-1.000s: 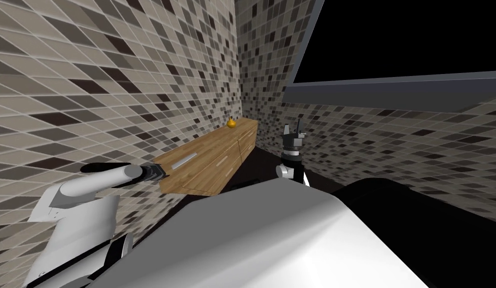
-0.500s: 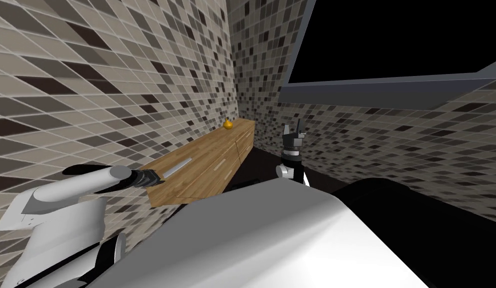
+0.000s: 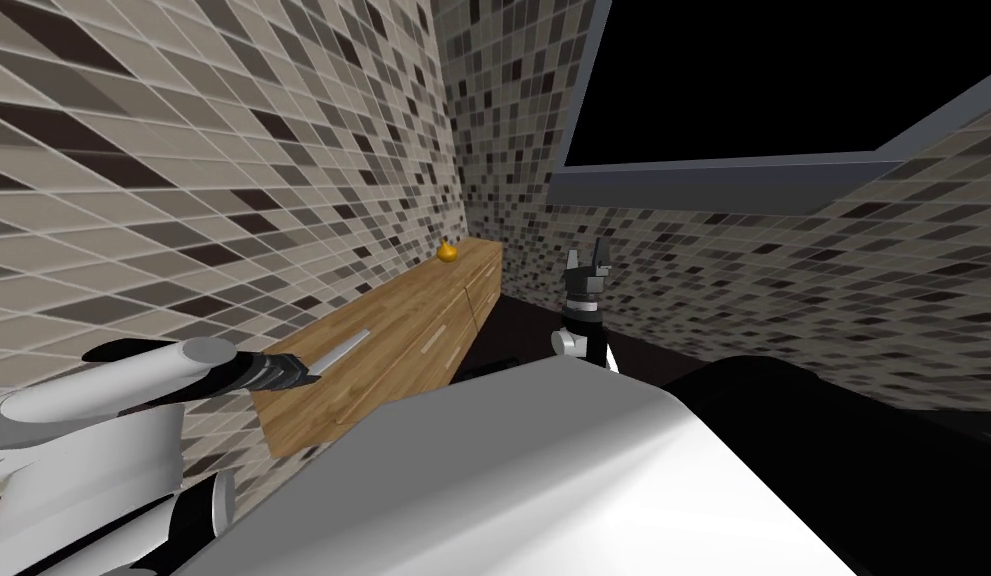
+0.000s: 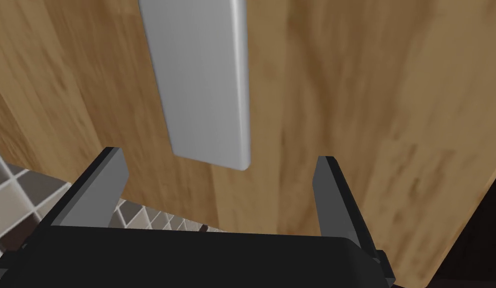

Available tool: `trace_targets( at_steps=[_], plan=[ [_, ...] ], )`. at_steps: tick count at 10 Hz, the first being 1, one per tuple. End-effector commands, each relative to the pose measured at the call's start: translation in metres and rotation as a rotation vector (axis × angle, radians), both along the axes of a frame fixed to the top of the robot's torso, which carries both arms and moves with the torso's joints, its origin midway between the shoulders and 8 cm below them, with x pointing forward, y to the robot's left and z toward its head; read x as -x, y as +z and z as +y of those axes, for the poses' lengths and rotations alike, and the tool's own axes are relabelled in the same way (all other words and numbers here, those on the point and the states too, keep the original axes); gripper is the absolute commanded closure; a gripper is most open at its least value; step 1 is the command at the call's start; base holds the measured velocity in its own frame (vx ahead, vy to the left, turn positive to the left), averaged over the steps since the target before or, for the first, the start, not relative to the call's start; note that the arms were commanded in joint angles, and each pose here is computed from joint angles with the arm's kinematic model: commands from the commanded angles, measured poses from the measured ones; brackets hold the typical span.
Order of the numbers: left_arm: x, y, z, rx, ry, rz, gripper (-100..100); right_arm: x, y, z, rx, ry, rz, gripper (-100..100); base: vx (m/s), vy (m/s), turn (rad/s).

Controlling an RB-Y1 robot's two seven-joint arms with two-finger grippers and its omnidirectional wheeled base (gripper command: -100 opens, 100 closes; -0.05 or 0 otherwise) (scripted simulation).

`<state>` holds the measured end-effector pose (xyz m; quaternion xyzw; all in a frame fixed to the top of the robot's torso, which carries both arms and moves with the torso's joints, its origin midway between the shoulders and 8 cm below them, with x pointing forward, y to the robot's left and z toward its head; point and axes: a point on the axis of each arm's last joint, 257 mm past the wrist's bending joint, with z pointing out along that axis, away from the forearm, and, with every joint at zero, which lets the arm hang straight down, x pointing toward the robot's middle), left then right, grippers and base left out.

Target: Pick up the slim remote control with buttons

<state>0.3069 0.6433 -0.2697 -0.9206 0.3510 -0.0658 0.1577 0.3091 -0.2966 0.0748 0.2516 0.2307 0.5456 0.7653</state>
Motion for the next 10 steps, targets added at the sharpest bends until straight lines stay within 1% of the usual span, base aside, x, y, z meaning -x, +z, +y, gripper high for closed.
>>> trace_targets(
  at_steps=[1, 2, 3, 5, 6, 8, 10],
  plan=[
    [0.011, -0.002, 0.000, 0.030, 0.023, 0.027, -100, 0.000, 0.000, 0.000, 0.000, 0.000, 0.000, 0, 0.058, 0.032, -0.091],
    [0.024, -0.005, 0.000, 0.070, 0.061, 0.055, -100, 0.000, 0.000, 0.000, 0.000, 0.000, 0.000, 0, 0.060, 0.047, -0.179],
    [0.026, -0.006, 0.000, 0.073, 0.061, 0.061, -100, 0.000, 0.000, 0.000, 0.000, 0.000, 0.000, 0, 0.055, 0.042, -0.095],
    [0.050, -0.013, -0.003, 0.147, 0.125, 0.113, -100, 0.000, 0.000, 0.000, 0.000, 0.000, 0.000, 0, 0.089, 0.052, -0.178],
    [0.052, -0.013, -0.004, 0.152, 0.125, 0.120, -100, 0.000, 0.000, 0.000, 0.000, 0.000, 0.000, 0, 0.072, 0.050, -0.094],
    [0.072, -0.019, -0.009, 0.214, 0.172, 0.166, -100, 0.000, 0.000, 0.000, 0.000, 0.000, 0.000, 0, 0.058, 0.033, -0.145],
    [0.085, -0.025, -0.014, 0.254, 0.199, 0.197, -100, 0.000, 0.000, 0.000, 0.000, 0.000, 0.000, 0, 0.061, 0.055, -0.099]
  ],
)
